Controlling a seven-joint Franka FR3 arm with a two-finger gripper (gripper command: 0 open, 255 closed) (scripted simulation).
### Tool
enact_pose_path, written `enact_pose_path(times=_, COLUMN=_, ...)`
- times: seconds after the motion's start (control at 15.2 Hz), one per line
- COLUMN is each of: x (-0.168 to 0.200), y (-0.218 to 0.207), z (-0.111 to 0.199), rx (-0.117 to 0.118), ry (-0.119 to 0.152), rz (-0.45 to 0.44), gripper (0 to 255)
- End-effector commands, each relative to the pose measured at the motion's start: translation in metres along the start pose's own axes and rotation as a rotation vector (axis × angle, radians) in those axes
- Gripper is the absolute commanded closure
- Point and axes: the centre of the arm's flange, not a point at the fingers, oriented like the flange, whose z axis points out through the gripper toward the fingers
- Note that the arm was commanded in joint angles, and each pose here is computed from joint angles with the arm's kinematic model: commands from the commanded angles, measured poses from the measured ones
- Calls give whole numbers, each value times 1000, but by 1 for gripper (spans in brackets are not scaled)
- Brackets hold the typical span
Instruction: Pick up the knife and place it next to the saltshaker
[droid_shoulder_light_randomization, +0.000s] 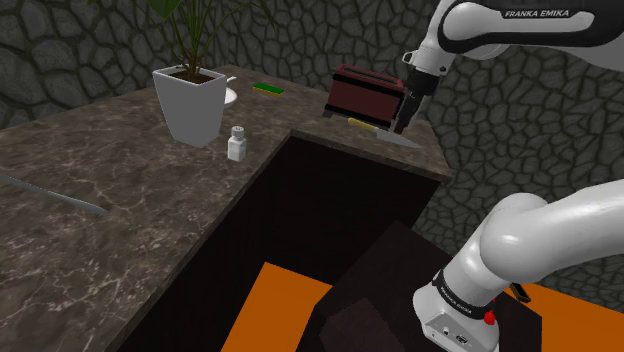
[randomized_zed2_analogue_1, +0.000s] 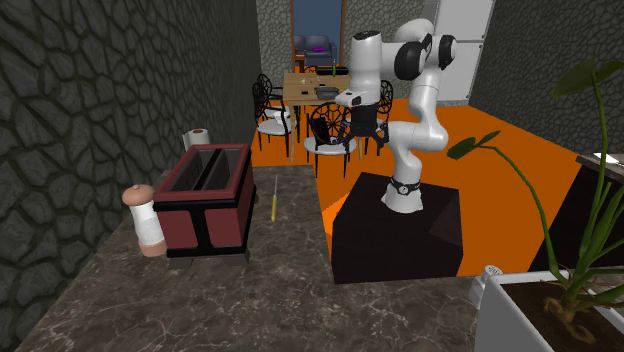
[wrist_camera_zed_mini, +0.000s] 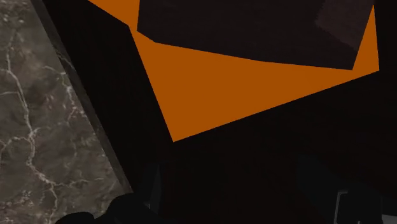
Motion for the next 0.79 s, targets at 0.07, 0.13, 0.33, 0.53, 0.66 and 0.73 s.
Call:
enact_pose_path(times=0.07, x=9, y=37, z=12, rx=-9, ry=0, rz=-40, gripper=0)
enact_pose_path(times=0.13, x=11, y=49, z=16, rx=-11, ry=0, rz=-52, gripper=0)
enact_pose_path(times=0.33, x=18, y=84, z=28, rx=-18, ry=0, rz=-89, gripper=0)
enact_pose_path(times=0.53, x=27, y=120, z=40, rx=-25, ry=1, rz=-126, gripper=0)
enact_pose_path(times=0.66, x=34, y=144, z=48, rx=-30, ry=1, rz=-151, gripper=0)
enact_pose_path(times=0.73, x=38, y=155, z=52, rx=-33, ry=1, rz=-163, gripper=0)
